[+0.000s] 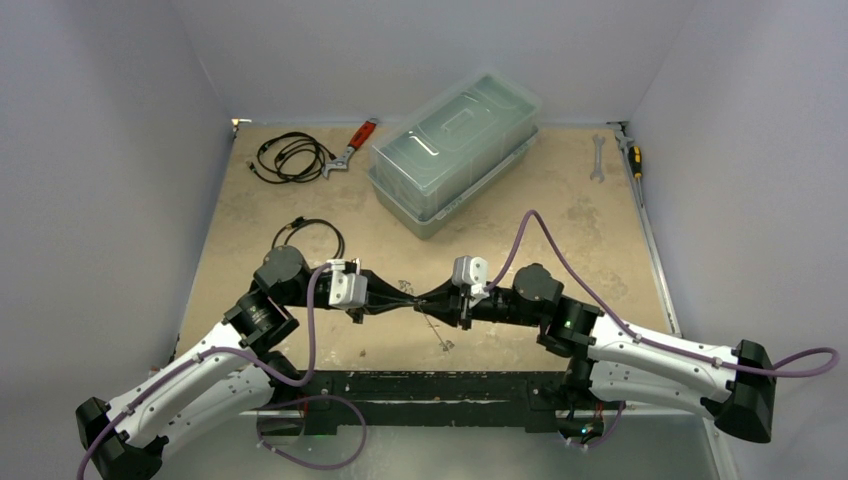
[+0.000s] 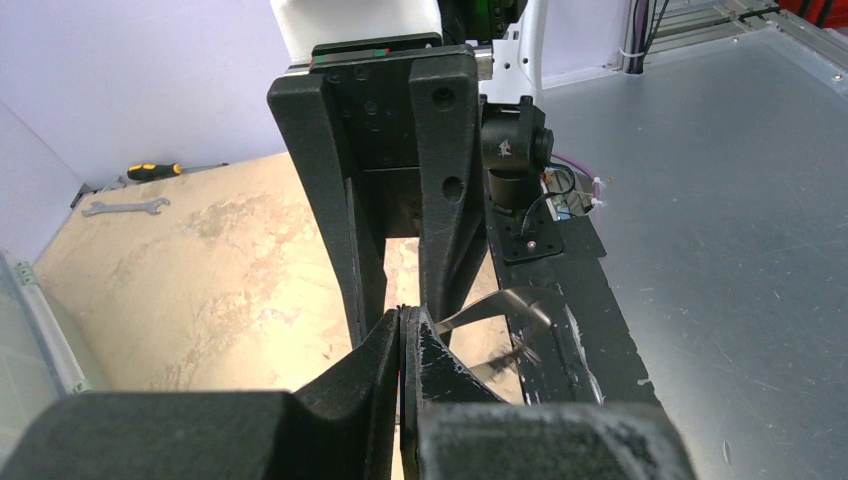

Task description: Put the keys on the keyring

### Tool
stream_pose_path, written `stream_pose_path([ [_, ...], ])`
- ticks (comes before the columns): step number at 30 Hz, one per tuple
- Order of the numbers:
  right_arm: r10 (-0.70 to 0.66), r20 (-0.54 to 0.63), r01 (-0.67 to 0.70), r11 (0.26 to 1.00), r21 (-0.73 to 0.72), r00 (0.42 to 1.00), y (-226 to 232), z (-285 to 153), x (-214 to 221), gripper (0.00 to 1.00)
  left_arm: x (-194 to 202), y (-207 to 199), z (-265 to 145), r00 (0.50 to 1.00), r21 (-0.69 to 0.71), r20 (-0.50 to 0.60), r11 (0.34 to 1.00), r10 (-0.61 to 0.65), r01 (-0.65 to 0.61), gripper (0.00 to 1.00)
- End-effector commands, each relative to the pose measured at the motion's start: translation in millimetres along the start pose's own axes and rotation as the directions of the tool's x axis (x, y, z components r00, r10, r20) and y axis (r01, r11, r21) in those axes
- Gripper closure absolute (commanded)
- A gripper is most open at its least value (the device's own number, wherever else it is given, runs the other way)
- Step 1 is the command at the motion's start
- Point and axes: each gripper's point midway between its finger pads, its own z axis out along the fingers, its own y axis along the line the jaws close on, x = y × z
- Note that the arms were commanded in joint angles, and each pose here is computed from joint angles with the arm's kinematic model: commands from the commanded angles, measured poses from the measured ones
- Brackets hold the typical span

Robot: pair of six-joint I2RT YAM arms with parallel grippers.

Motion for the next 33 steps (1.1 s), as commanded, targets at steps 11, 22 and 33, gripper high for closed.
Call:
stream_pose_path([
  [11, 0.019, 0.028, -0.019, 1.0, -0.008, 0.999, 1.7, 4.2, -4.6, 0.63, -17.4, 5.6, -2.6, 0.997, -0.03, 0.057, 0.998, 0.059, -0.057, 1.0],
  [22, 0.021, 0.047, -0.021, 1.0, -0.012, 0.999, 3.4, 1.6, -7.5, 0.78, -16.3, 5.9, -2.3, 0.997, -0.03, 0.055, 0.998, 0.055, -0.053, 1.0],
  [33, 0.04, 0.035, -0.04, 0.999, -0.004, 0.999, 2.8, 1.4, -0.1, 0.91, -18.2, 7.8, -3.4, 0.996, -0.045, 0.058, 0.997, 0.061, -0.059, 1.0],
])
